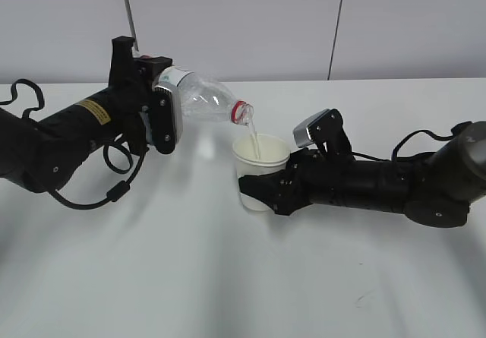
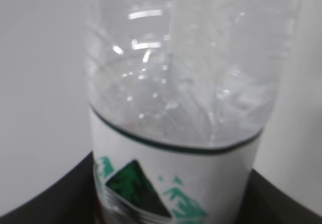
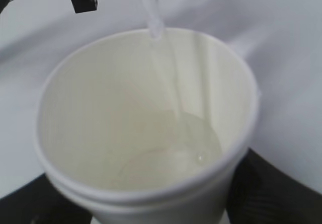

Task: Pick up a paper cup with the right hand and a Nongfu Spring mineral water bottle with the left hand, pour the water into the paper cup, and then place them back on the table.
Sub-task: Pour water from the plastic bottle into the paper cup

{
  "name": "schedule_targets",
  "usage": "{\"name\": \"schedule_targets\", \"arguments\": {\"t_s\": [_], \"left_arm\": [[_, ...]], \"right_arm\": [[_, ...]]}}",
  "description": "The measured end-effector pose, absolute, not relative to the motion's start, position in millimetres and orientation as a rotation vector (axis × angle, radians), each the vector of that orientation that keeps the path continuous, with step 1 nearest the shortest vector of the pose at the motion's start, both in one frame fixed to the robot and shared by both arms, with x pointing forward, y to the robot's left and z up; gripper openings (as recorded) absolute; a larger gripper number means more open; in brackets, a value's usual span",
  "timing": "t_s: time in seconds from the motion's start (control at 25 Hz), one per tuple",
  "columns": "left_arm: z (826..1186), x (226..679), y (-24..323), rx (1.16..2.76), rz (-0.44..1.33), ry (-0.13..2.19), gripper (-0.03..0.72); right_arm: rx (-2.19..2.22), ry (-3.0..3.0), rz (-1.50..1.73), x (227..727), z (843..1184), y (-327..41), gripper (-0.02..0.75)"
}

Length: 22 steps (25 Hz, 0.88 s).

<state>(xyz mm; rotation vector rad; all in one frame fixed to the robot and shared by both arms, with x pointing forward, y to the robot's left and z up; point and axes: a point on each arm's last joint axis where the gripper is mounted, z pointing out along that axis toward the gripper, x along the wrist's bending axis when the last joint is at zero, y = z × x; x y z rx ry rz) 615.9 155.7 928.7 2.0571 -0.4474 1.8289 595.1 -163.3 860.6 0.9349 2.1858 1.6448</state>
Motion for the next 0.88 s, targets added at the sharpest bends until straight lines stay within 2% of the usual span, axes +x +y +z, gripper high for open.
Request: {"name": "schedule_targets", "arguments": {"t_s": [0.88], "left_arm": [[929.3, 615.6, 154.7, 2.055, 1.827, -0.424, 0.421]], "right_arm": [[0.895, 2.16, 1.619, 597.3, 861.5, -164.5, 0.507]]}}
